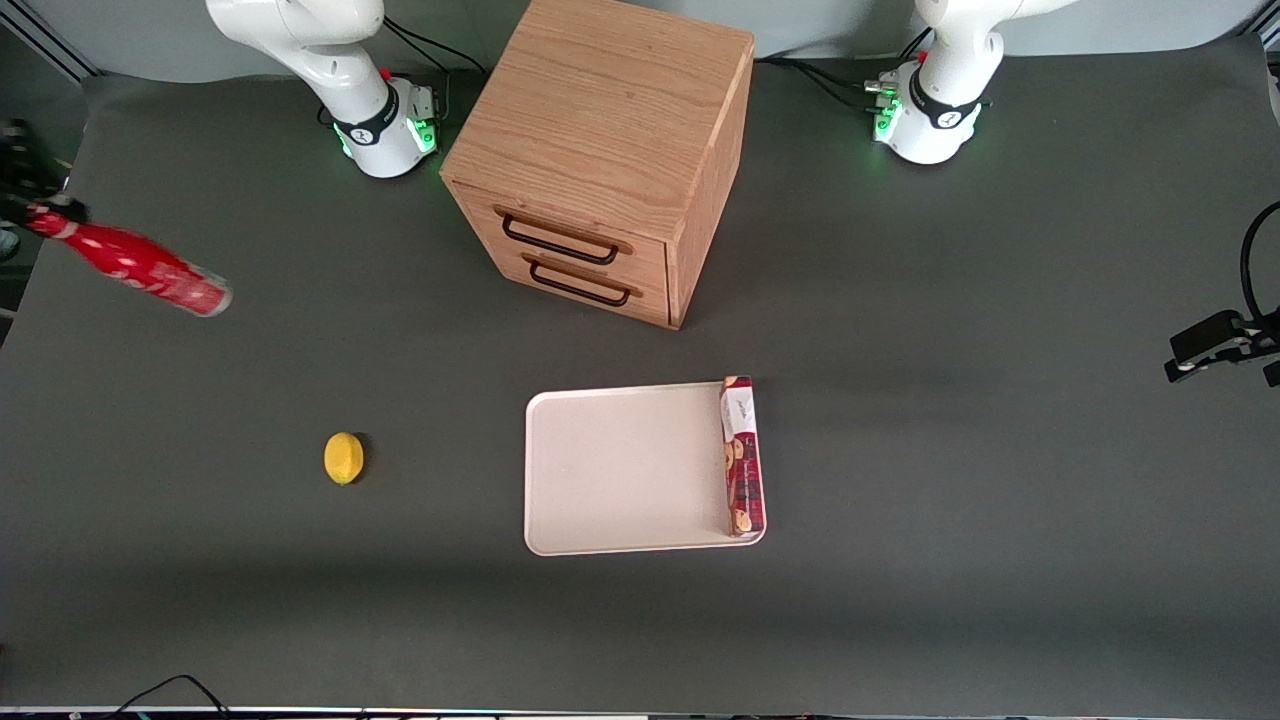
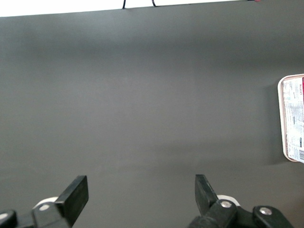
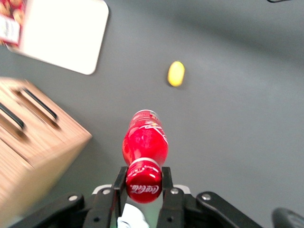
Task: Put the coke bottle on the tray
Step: 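Lift the bottle with the right gripper and carry it toward the tray, then stand the bottle upright on the white tray and open the right gripper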
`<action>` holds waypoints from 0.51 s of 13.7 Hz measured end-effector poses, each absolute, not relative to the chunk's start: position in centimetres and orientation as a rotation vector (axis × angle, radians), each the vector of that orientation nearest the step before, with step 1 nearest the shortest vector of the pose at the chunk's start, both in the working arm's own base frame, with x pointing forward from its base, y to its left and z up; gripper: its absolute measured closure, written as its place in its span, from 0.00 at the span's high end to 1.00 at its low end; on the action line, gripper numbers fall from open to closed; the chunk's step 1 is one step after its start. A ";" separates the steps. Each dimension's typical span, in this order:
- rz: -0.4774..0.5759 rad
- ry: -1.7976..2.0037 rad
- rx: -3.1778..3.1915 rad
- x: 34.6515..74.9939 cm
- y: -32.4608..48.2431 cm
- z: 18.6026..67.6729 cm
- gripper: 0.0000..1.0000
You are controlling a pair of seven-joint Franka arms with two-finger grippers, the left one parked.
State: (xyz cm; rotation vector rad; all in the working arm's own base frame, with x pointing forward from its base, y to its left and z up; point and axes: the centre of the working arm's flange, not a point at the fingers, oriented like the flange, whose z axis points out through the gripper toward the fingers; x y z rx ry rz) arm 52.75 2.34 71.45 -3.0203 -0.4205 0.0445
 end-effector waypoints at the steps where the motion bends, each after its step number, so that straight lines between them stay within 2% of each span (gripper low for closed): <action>1: 0.070 -0.337 -3.023 54.0 6.9 70.6 0.32; 3: 0.124 -0.134 -3.011 56.8 14.6 66.9 0.32; 5: 0.132 0.021 -3.046 59.7 19.9 61.8 0.32; 7: 0.148 0.119 -3.134 60.8 25.8 56.0 0.32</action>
